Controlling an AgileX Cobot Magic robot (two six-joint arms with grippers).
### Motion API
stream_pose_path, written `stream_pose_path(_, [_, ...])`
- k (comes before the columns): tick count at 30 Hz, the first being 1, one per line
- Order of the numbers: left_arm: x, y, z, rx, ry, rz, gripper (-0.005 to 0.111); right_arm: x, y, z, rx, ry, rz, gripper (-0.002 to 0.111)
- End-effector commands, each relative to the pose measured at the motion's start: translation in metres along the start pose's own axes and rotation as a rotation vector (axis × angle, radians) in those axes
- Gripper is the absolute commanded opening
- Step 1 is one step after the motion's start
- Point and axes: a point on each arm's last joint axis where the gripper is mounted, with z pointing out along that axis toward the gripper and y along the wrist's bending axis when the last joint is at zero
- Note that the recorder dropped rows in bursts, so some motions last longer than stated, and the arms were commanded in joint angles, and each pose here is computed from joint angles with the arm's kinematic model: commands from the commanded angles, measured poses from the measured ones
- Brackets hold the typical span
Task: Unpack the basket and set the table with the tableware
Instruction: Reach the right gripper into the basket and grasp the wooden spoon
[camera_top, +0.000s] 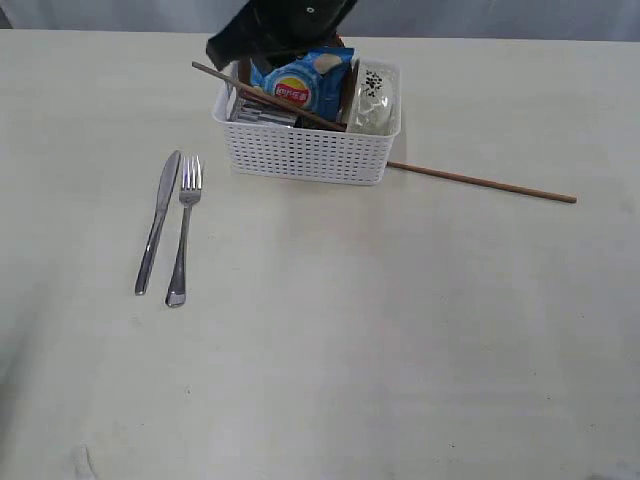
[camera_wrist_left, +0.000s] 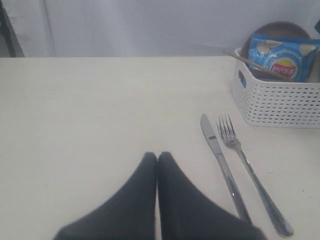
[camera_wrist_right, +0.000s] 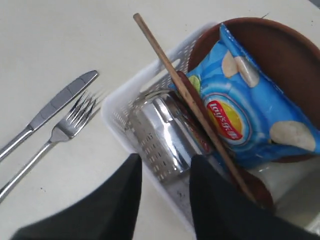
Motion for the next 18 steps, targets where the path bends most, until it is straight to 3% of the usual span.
stream_pose_path(1, [0.000,0.000,0.000,-0.004,-0.010,0.004,0.000,0.005,-0.018,0.006,-0.047,-0.040,-0.069,0.043])
stream_pose_path(5, [0.000,0.000,0.000,-0.004,-0.010,0.004,0.000,0.010,-0.033,0.010,-0.064,-0.086,-0.064,0.058])
stream_pose_path(10, [0.000,0.000,0.000,-0.004,-0.010,0.004,0.000,0.009,-0.041,0.019,-0.082,-0.141,-0.100,0.057])
stream_pose_path(18, [0.000,0.000,0.000,-0.004,-0.010,0.004,0.000,0.023,-0.046,0.058,-0.214,-0.142,-0.082,0.057])
